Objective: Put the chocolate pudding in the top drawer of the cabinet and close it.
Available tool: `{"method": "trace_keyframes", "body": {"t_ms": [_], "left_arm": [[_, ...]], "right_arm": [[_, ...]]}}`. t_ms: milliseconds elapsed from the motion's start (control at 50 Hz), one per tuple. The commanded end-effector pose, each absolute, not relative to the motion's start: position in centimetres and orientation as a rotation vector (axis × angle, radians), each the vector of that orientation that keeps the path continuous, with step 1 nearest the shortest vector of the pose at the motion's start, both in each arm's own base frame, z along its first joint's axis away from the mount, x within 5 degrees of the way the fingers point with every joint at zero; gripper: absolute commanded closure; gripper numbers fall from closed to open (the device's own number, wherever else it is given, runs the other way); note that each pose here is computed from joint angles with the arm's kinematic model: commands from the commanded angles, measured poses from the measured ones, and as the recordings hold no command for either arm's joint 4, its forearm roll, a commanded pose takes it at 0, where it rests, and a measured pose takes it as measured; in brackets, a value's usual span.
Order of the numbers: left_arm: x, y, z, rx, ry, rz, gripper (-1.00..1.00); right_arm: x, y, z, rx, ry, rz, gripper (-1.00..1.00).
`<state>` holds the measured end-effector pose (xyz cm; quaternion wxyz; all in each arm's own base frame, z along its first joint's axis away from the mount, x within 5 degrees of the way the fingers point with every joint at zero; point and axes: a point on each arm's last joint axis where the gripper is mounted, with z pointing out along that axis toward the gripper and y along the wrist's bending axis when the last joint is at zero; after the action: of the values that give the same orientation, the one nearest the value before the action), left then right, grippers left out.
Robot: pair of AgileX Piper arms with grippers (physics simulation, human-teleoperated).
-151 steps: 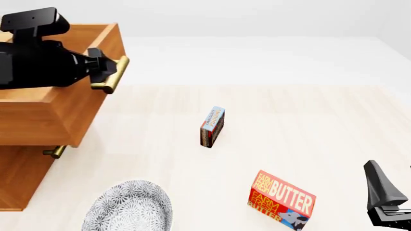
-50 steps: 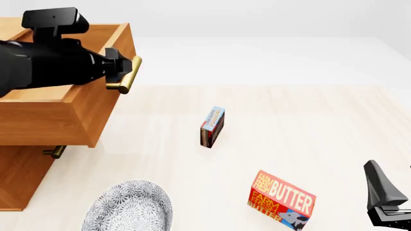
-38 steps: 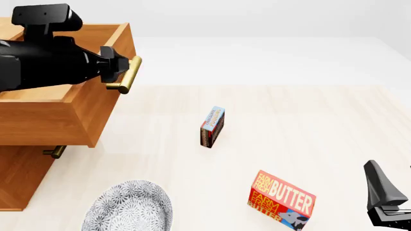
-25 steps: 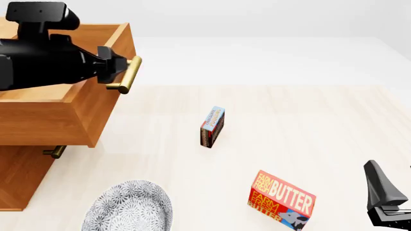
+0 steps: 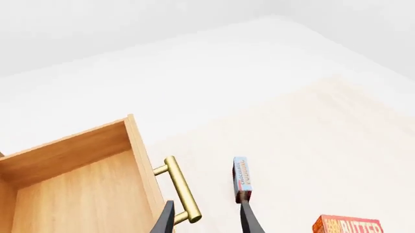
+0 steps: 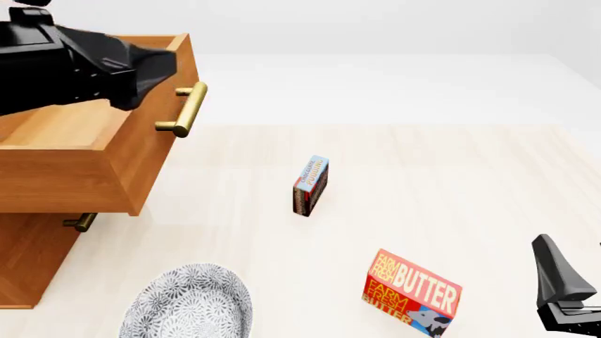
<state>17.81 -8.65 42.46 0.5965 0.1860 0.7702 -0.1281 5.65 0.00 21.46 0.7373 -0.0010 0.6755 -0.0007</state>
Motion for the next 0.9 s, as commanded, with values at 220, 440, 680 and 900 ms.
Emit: {"method": "trace_keyframes", "body": {"t_ms": [220,440,680,900], "left_arm": [[13.7,-8.3,41.4,0.594,1.647,-0.294,-1.00],[11.7,-8.5,38.7,0.725,1.609,-0.295,-1.00],[8.9,-7.0,36.3,0.752,1.523,-0.315,-1.00],[8.2,-7.7,33.7,0.849,1.485,-0.348,-1.00]], "right_arm": [[5.7,0.0,21.5,-0.002,1.483,-0.002,-1.00],[5.7,0.0,21.5,-0.002,1.483,-0.002,-1.00],[5.7,0.0,21.5,-0.002,1.483,-0.002,-1.00],[5.7,0.0,21.5,-0.002,1.483,-0.002,-1.00]]}}
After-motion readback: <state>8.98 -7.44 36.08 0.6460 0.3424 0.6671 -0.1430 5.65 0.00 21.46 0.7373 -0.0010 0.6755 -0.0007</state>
